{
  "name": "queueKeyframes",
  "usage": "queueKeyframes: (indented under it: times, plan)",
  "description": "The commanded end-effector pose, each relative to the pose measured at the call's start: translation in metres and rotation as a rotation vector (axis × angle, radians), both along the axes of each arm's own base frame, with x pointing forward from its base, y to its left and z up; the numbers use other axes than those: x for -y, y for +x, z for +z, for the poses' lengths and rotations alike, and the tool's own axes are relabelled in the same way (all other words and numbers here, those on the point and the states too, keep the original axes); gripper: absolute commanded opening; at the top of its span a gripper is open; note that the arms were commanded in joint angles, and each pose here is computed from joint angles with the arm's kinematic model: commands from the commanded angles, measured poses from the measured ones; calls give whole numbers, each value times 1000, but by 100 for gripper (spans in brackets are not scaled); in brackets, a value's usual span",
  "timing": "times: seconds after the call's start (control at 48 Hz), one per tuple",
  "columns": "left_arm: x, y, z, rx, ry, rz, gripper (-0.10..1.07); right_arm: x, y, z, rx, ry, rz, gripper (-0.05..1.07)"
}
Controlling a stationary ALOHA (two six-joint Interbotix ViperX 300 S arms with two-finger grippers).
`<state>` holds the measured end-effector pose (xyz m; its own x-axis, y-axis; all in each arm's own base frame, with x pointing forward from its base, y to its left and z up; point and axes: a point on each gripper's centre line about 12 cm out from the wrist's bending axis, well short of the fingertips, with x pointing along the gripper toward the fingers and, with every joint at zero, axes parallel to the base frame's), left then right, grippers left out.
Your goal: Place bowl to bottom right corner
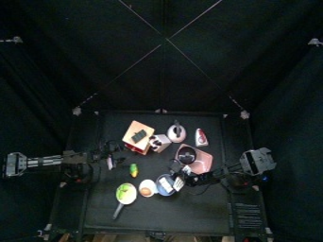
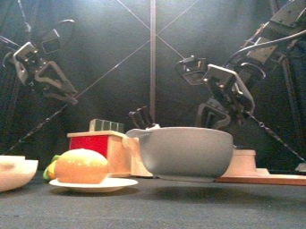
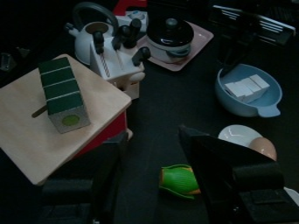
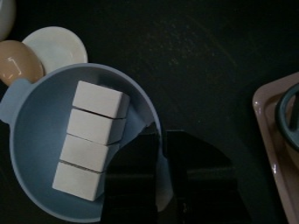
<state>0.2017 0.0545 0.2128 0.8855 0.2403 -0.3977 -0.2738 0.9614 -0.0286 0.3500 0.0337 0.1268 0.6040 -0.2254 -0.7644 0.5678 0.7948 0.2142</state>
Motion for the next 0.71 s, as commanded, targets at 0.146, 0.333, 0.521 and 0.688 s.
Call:
queueKeyframes:
  times: [0.146, 0.333, 0.521, 0.688]
  plan:
    - [-1, 2, 6, 18, 3, 0, 87, -15, -11, 25, 27, 24, -72, 43]
    - [-1, 2, 6, 18, 3, 0, 87, -34, -29, 31, -14, 39, -142, 43]
    - [-1, 2, 6, 18, 3, 2, 87, -49, -48, 28, -93, 49, -214, 43]
    - [-1, 2, 5, 16, 2, 0, 87, -61, -59, 25, -144, 64, -249, 43]
